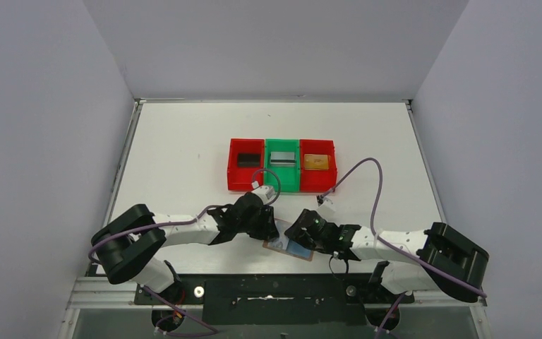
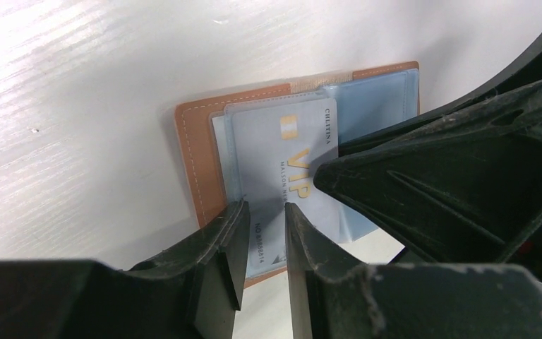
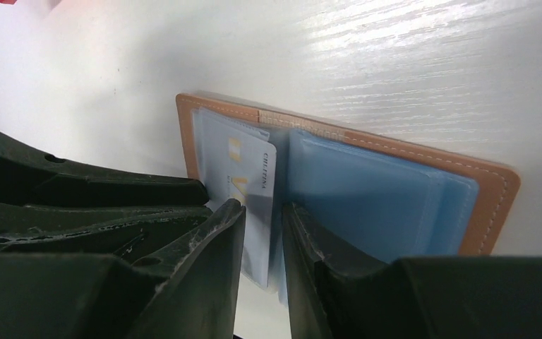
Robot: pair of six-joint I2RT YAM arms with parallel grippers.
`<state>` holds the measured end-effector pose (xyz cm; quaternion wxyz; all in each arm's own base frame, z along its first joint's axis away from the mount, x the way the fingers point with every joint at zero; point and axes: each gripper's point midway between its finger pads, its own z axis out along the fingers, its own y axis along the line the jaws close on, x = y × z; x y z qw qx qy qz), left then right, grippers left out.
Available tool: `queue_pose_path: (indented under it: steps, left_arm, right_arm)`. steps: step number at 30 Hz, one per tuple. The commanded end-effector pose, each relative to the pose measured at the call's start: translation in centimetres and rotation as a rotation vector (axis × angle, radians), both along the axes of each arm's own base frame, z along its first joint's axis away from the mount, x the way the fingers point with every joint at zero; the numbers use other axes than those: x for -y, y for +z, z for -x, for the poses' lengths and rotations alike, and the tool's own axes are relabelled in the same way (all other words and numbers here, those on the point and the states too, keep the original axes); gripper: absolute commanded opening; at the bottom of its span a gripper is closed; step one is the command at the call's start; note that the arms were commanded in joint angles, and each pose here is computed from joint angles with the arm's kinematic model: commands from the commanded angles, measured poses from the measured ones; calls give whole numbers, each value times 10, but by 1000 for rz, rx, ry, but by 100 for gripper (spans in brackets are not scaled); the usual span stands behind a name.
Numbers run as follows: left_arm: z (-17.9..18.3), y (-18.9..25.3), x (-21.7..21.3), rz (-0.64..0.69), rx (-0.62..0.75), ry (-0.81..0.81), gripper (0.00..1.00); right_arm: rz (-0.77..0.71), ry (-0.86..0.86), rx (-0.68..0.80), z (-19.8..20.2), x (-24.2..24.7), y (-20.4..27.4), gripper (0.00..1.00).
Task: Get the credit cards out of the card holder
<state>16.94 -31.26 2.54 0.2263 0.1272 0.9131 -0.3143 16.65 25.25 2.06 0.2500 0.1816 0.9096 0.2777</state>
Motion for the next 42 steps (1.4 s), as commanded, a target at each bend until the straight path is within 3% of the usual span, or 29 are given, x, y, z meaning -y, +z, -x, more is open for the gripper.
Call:
queue_pose_path:
  steps: [1, 11, 15, 22, 27, 35, 42]
  left_arm:
    - [8, -1, 8, 56, -10, -12, 24]
    - [10, -12, -2, 5, -26, 31, 19]
    - [7, -16, -8, -37, -23, 54, 18]
    - [9, -24, -8, -53, -29, 71, 14]
    - [11, -29, -8, -65, -37, 69, 11]
    - [2, -38, -31, -177, -38, 201, 0]
    - [-11, -38, -48, -268, -22, 329, 0]
  right_arm:
    - [55, -22, -25, -1, 7, -10, 27]
    - [-112, -7, 52, -2, -4, 10, 19]
    - [-174, -2, 87, -2, -4, 22, 21]
    - [-317, 9, 102, -1, 1, 21, 5]
    - [-303, 16, 74, -2, 2, 16, 14]
    - [-282, 13, 101, -2, 11, 17, 0]
    - [-270, 68, 112, -7, 34, 24, 0]
